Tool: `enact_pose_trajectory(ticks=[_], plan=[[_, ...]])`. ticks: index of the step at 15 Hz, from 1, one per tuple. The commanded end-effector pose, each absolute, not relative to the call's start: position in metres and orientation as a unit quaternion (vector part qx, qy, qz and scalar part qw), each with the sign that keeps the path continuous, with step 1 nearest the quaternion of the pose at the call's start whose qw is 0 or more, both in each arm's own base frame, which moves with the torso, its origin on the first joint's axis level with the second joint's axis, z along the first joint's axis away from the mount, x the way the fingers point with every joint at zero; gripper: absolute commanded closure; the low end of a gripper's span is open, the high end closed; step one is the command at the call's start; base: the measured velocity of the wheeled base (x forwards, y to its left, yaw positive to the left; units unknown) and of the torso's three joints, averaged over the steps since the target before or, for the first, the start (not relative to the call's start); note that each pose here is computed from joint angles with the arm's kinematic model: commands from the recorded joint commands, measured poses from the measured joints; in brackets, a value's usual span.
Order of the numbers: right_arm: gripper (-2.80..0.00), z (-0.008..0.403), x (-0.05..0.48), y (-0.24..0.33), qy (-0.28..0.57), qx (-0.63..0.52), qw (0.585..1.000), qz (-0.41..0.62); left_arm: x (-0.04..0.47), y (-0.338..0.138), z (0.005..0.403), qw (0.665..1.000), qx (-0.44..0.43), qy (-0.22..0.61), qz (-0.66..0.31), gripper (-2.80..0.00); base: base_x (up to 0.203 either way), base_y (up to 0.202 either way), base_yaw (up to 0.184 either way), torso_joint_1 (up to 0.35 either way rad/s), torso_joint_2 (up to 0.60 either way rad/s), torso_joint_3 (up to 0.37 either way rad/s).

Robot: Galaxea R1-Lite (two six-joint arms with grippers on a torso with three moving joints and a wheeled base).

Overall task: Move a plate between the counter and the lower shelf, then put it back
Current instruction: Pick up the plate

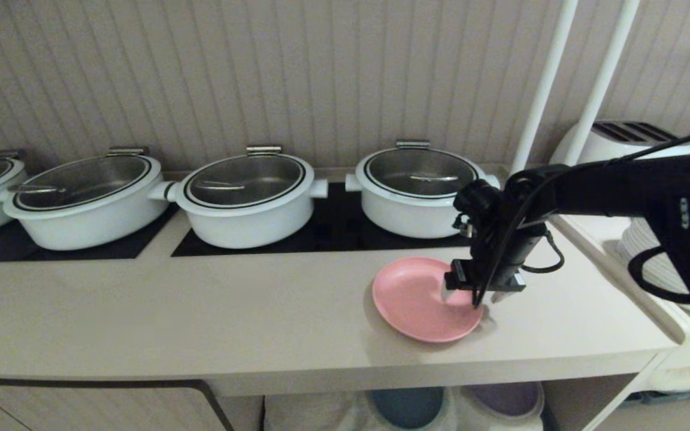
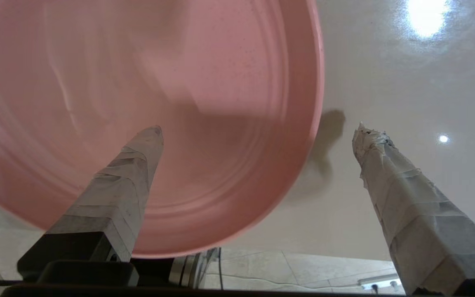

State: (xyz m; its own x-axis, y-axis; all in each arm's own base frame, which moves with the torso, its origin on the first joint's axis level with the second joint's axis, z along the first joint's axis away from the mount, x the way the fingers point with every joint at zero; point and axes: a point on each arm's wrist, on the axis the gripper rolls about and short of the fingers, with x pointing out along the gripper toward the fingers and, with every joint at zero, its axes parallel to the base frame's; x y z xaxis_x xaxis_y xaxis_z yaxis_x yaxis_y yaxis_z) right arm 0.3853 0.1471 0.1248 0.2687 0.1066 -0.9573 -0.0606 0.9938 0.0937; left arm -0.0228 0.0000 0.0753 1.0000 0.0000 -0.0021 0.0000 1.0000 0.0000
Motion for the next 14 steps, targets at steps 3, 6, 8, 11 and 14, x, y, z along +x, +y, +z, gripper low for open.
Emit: enact_pose_trajectory(ticks=[3, 6, 8, 11, 14], plan=[[-2.80, 0.1192, 0.3868, 0.1479, 0.609, 0.029, 0.792, 0.041, -0.0228, 0.0000, 0.0753, 1.000, 0.000, 0.001, 0.000, 0.00, 0.000, 0.000, 0.000, 0.000, 0.00, 0.000], [-2.80, 0.1173, 0.3873, 0.1485, 0.610, 0.028, 0.791, 0.042, -0.0228, 0.0000, 0.0753, 1.000, 0.000, 0.001, 0.000, 0.00, 0.000, 0.000, 0.000, 0.000, 0.00, 0.000], [-2.80, 0.1164, 0.3877, 0.1489, 0.611, 0.027, 0.790, 0.041, -0.0228, 0.0000, 0.0753, 1.000, 0.000, 0.001, 0.000, 0.00, 0.000, 0.000, 0.000, 0.000, 0.00, 0.000], [-2.80, 0.1152, 0.3881, 0.1490, 0.612, 0.026, 0.790, 0.041, -0.0228, 0.0000, 0.0753, 1.000, 0.000, 0.001, 0.000, 0.00, 0.000, 0.000, 0.000, 0.000, 0.00, 0.000], [-2.80, 0.1139, 0.3884, 0.1492, 0.613, 0.026, 0.789, 0.041, -0.0228, 0.0000, 0.0753, 1.000, 0.000, 0.001, 0.000, 0.00, 0.000, 0.000, 0.000, 0.000, 0.00, 0.000]])
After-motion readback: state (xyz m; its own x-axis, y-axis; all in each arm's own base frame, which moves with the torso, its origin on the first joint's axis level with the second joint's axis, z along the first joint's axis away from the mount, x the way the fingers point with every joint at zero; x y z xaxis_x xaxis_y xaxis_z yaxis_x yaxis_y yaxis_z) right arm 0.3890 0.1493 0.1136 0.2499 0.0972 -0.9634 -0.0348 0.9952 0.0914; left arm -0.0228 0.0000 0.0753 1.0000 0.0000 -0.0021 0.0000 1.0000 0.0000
